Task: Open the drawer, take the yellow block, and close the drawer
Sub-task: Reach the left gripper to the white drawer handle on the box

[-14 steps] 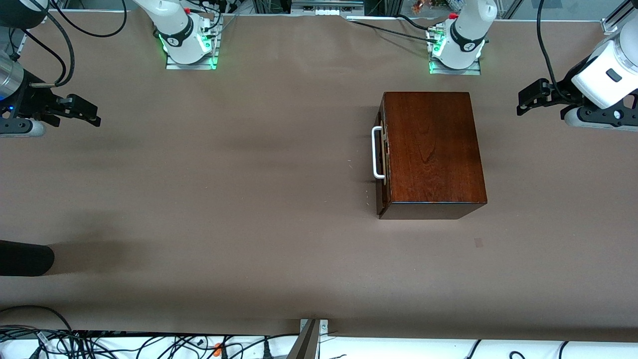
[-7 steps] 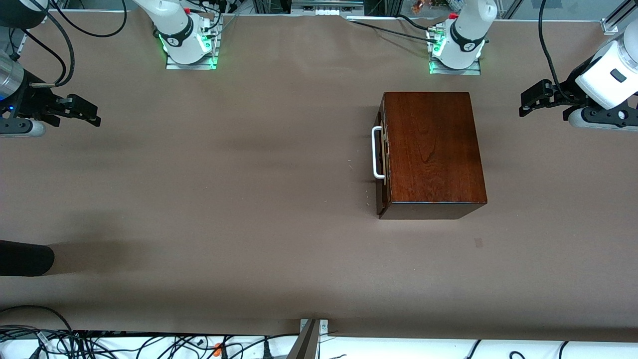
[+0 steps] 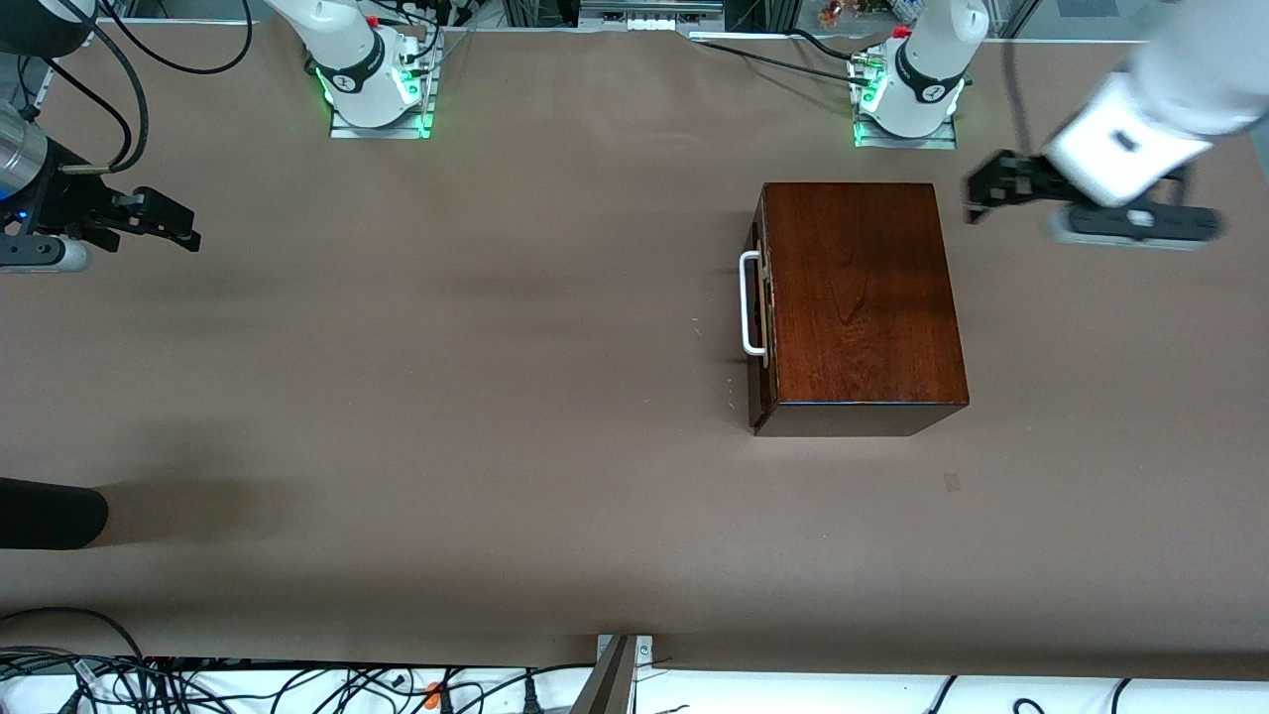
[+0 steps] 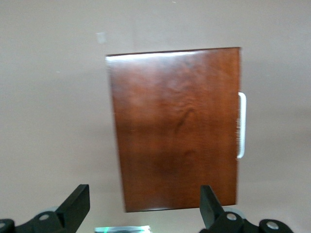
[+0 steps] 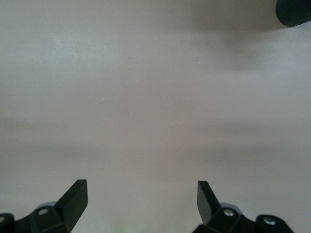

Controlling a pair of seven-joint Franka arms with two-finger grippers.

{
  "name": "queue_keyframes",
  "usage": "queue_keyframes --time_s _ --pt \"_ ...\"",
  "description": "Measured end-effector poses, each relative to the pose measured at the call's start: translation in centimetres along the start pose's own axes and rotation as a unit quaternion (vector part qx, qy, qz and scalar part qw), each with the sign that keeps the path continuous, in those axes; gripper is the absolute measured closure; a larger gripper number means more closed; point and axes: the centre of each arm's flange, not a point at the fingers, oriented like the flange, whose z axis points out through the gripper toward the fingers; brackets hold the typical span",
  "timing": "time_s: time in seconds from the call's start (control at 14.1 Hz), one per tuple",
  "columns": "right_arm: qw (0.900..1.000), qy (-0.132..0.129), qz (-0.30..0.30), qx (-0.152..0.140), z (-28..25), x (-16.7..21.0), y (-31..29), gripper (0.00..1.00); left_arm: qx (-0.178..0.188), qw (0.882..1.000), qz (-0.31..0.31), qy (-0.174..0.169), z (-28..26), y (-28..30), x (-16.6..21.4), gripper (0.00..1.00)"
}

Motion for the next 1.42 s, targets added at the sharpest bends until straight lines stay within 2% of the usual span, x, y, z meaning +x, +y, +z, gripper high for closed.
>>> queue_keyframes --time_s 0.14,0.28,0.43,0.78,0.99,1.42 --pt "1.000 0.000 0.000 0.000 0.0 0.0 0.0 0.00 0.003 1.000 -0.019 0.006 1.3 5.4 -0.4 0.00" --pt "1.000 0.000 0.000 0.000 0.0 0.0 0.0 0.00 0.026 0.999 -0.032 0.011 3.2 10.9 -1.3 0.00" --pt "1.000 0.000 0.000 0.000 0.0 0.0 0.0 0.00 0.033 0.999 -0.031 0.011 5.0 16.1 -2.6 0.00" --pt "1.000 0.000 0.000 0.000 0.0 0.0 0.0 0.00 0.073 0.997 -0.025 0.018 11.0 25.3 -4.4 0.00" --pt "1.000 0.000 0.000 0.000 0.0 0.0 0.0 0.00 0.074 0.997 -0.021 0.033 14.7 27.8 -3.2 0.00" --pt "1.000 0.000 0.000 0.000 0.0 0.0 0.0 0.00 0.101 0.994 -0.009 0.036 21.3 27.6 -0.1 0.00"
